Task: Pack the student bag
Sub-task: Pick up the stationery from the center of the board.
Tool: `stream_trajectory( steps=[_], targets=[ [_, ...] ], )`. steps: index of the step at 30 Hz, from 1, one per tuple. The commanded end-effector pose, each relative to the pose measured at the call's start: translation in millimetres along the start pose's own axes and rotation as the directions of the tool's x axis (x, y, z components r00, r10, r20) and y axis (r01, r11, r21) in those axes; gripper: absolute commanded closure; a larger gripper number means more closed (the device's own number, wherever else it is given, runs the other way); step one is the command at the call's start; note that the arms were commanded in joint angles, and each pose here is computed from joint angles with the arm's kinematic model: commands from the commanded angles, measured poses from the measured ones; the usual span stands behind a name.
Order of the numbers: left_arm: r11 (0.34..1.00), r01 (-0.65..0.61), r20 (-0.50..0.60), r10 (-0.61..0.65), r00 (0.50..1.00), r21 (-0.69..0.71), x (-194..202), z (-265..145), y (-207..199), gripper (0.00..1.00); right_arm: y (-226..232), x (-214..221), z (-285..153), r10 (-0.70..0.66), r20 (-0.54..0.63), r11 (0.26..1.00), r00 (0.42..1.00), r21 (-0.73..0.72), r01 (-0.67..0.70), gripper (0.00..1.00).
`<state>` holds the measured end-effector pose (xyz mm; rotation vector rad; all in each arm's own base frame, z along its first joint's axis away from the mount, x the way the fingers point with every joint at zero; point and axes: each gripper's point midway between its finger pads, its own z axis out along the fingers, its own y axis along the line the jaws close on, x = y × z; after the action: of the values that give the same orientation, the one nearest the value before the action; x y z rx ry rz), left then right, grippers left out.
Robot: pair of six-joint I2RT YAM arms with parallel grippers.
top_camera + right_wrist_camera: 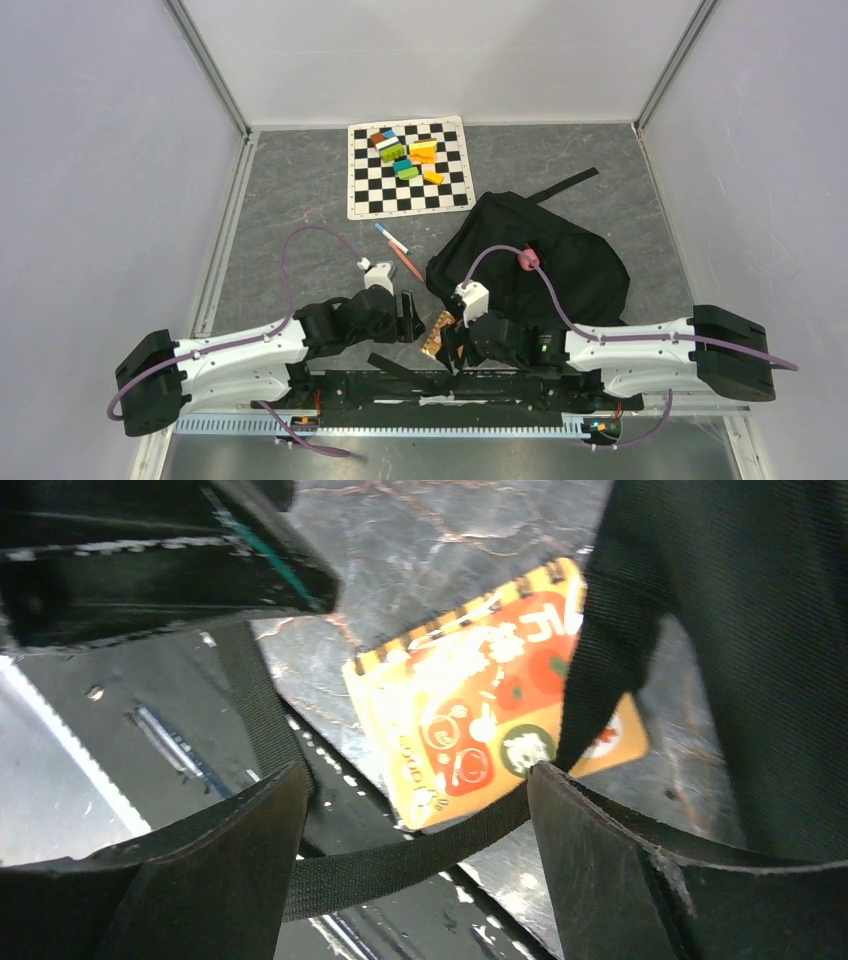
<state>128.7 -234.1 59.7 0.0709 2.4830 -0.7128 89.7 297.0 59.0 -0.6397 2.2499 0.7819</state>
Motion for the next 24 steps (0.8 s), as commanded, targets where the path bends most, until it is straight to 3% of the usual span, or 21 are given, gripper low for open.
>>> stream_trajectory(
  steps=[1,10,19,24],
  targets=[
    [0.999,0.0,0.075,0.003,0.997,-0.048,-17,-3,6,0.17,-31,1,-8,0.068,0.037,0.985,0.997,0.154,-0.073,0.15],
    [0.995,-0.102,0.044,0.102,0.994,-0.01,-25,11,-20,0.2,-61,24,-11,0.16,0.053,0.956,0.986,0.241,-0.168,0.15],
    [0.997,-0.076,0.021,0.075,0.997,0.024,-22,30,-34,0.21,-35,-13,-23,0.179,0.117,0.964,0.977,0.179,-0.198,0.18],
    [0.998,-0.061,0.023,0.061,0.998,0.011,-21,28,-30,0.21,-9,-34,-32,0.235,0.153,0.968,0.96,0.056,-0.246,0.19]
  ],
)
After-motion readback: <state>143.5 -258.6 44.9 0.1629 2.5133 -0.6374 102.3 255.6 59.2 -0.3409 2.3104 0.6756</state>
